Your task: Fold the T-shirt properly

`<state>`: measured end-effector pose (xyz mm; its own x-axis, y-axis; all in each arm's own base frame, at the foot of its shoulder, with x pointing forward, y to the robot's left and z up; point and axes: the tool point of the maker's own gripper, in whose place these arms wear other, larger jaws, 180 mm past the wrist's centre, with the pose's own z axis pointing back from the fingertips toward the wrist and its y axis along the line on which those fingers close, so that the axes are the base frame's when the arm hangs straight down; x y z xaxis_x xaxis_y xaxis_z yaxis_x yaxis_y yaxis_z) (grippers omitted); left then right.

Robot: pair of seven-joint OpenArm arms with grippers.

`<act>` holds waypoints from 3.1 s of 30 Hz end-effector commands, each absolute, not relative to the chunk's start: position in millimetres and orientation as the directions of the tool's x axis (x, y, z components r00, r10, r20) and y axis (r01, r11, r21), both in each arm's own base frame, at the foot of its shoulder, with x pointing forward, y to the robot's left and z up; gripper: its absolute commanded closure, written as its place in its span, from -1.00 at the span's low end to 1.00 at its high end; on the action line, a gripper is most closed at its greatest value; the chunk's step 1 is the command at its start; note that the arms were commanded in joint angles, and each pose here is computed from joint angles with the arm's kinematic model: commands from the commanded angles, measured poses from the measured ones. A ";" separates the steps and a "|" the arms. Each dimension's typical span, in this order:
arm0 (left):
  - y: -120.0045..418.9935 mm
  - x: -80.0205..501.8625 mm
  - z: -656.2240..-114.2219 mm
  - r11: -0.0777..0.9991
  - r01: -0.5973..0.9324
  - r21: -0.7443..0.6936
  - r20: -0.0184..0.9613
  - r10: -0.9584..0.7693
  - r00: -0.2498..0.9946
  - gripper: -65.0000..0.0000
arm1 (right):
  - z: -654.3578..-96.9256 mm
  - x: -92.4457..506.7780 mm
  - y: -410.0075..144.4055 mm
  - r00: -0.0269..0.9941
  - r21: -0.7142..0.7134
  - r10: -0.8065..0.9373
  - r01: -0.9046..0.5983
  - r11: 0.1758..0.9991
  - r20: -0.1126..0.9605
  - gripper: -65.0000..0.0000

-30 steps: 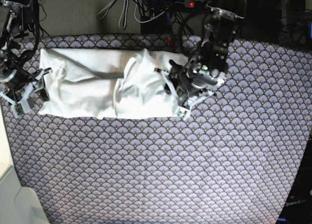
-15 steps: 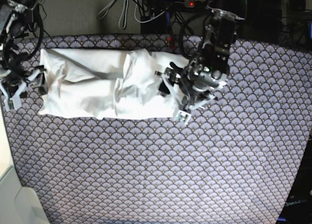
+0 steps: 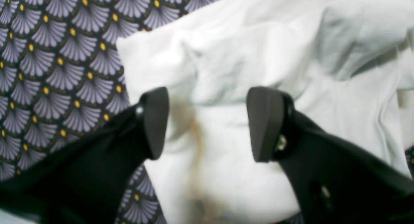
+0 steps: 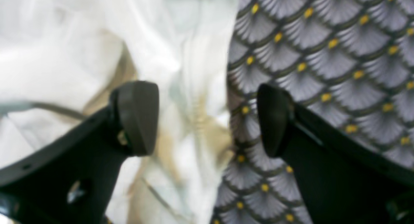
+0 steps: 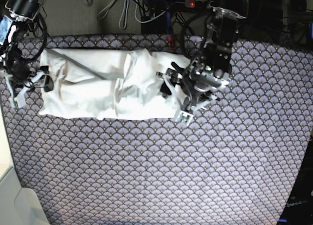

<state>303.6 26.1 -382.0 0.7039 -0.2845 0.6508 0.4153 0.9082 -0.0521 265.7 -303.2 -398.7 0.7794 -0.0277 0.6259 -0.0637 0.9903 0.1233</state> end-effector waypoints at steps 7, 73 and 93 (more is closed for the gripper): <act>22.9 311.4 -370.3 0.908 0.416 -0.050 0.683 -0.272 0.678 -0.17 | -385.4 276.4 -306.1 0.744 0.116 -0.025 -0.071 0.991 0.667 -0.49; 18.7 316.1 -353.9 0.907 0.419 -0.049 0.719 -0.259 0.645 -0.17 | -337.7 267.6 -230.9 0.628 0.091 0.107 -0.274 0.957 0.771 1.00; 93.3 321.7 -319.3 0.977 0.212 -0.023 0.782 -0.114 0.612 -0.17 | -304.9 255.0 -210.1 0.592 0.015 0.209 -0.350 0.936 0.778 1.00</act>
